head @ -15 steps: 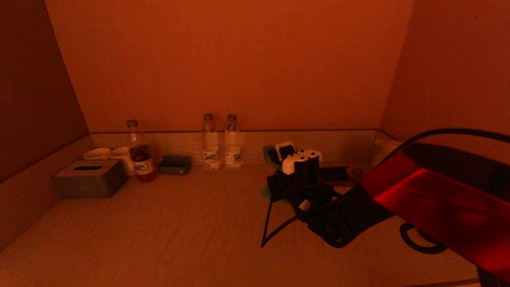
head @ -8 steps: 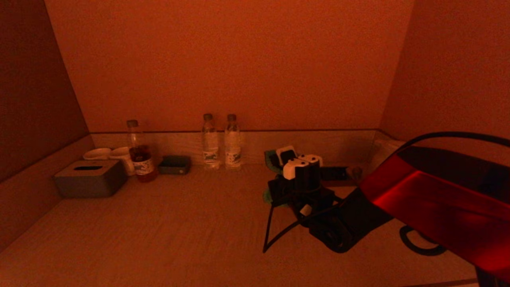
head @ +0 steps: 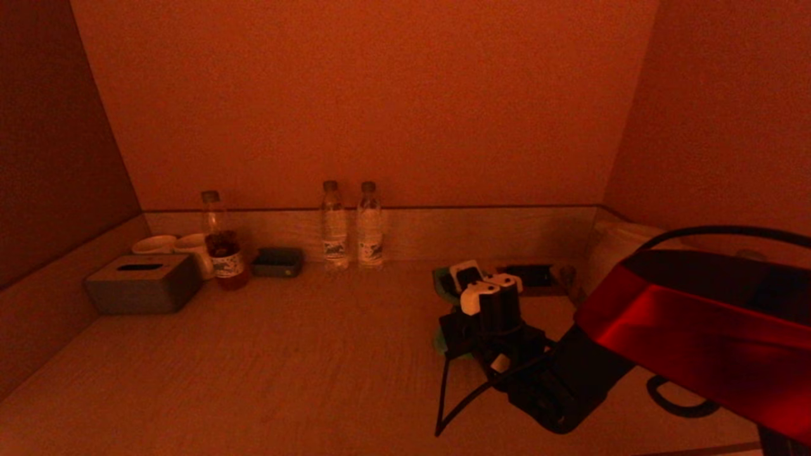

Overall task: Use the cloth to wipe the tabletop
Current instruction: Sweep the stains on the table

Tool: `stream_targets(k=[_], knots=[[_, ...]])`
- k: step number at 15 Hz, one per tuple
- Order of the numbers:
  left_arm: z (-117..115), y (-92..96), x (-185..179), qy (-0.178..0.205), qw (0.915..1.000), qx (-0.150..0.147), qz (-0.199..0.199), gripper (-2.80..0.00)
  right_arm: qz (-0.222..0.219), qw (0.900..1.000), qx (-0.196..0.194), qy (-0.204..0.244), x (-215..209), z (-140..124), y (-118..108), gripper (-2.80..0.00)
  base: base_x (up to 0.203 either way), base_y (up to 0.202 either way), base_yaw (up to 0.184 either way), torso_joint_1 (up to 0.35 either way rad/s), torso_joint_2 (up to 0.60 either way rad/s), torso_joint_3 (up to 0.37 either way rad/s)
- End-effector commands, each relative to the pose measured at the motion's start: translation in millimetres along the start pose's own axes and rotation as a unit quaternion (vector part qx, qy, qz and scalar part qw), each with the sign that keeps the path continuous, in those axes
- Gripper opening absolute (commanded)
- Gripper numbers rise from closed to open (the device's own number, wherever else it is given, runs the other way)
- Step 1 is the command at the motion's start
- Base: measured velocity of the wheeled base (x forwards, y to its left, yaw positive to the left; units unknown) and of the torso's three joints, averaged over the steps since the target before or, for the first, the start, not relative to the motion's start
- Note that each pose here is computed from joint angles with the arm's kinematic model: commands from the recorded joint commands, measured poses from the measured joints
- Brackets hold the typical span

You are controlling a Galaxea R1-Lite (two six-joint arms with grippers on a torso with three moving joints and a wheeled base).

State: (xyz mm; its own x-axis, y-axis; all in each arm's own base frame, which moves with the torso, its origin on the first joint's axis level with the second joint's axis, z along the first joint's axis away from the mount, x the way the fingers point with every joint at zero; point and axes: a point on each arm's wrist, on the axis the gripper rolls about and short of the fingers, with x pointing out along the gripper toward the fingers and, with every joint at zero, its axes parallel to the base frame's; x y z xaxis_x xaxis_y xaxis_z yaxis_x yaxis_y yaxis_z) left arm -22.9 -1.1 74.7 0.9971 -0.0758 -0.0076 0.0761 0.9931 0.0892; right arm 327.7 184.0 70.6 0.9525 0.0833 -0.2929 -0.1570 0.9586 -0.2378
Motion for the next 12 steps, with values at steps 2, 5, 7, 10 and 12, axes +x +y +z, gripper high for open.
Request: stream_targets(k=[2, 5, 7, 10, 12], knots=[[0.0, 0.0, 0.0, 0.0, 1.0, 0.0, 0.0, -2.8, -0.015, 1.0, 0.012, -0.023, -2.9, 0.2, -2.9, -2.8, 0.0, 0.0, 0.0, 0.0, 0.0, 0.0], [0.0, 0.0, 0.0, 0.0, 1.0, 0.0, 0.0, -2.8, -0.016, 1.0, 0.019, -0.017, -7.4, -3.1, -6.0, -2.8, 0.0, 0.0, 0.0, 0.0, 0.0, 0.0], [0.0, 0.0, 0.0, 0.0, 1.0, 0.0, 0.0, -2.8, -0.019, 0.999, 0.023, -0.019, -9.3, -3.7, -7.9, -2.8, 0.0, 0.0, 0.0, 0.0, 0.0, 0.0], [0.0, 0.0, 0.0, 0.0, 1.0, 0.0, 0.0, -2.8, -0.034, 0.999, 0.026, -0.016, -8.6, -5.8, -15.6, -2.8, 0.0, 0.0, 0.0, 0.0, 0.0, 0.0], [0.0, 0.0, 0.0, 0.0, 1.0, 0.0, 0.0, -2.8, -0.046, 0.998, 0.03, -0.016, -8.4, -5.5, -22.5, -2.8, 0.0, 0.0, 0.0, 0.0, 0.0, 0.0]])
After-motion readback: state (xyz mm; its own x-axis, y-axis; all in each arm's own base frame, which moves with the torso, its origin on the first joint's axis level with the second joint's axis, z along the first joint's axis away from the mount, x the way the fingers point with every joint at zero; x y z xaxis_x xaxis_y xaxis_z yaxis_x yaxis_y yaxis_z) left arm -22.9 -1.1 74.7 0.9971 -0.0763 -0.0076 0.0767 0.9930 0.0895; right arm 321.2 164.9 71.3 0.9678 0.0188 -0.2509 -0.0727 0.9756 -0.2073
